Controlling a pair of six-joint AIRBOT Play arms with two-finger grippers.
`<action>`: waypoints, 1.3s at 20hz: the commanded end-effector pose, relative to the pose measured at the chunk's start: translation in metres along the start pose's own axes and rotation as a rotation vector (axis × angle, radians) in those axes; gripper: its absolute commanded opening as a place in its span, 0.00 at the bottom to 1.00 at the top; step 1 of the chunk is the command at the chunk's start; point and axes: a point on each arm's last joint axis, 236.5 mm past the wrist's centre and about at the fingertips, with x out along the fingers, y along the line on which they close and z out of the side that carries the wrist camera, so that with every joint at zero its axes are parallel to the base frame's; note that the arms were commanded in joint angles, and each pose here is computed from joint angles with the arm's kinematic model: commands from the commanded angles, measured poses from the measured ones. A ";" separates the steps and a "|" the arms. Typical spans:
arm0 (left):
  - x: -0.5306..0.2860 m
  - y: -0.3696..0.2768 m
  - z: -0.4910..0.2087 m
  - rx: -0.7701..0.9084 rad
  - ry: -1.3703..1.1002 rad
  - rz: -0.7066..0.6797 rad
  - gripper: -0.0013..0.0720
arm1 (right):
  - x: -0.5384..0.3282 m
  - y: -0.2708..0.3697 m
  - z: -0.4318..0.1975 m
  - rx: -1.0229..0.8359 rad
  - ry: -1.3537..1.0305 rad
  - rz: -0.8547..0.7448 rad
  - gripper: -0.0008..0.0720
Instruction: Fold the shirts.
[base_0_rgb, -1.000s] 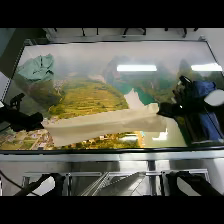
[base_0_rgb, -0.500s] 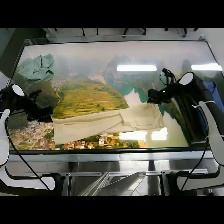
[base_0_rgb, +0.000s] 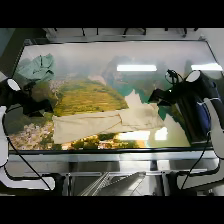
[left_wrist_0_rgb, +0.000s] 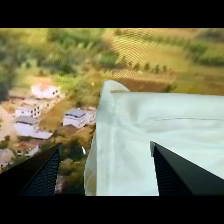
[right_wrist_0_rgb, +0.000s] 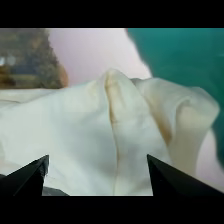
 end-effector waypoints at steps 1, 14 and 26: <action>-0.065 -0.011 0.018 -0.034 -0.183 -0.006 0.82 | -0.023 -0.035 -0.018 0.030 0.068 0.026 0.98; -0.133 -0.091 -0.019 0.214 -0.324 -0.031 0.04 | 0.057 -0.047 -0.033 0.140 0.228 0.382 0.98; -0.049 -0.169 -0.017 0.368 -0.167 -0.094 0.04 | 0.004 0.014 -0.046 -0.061 0.132 0.225 0.04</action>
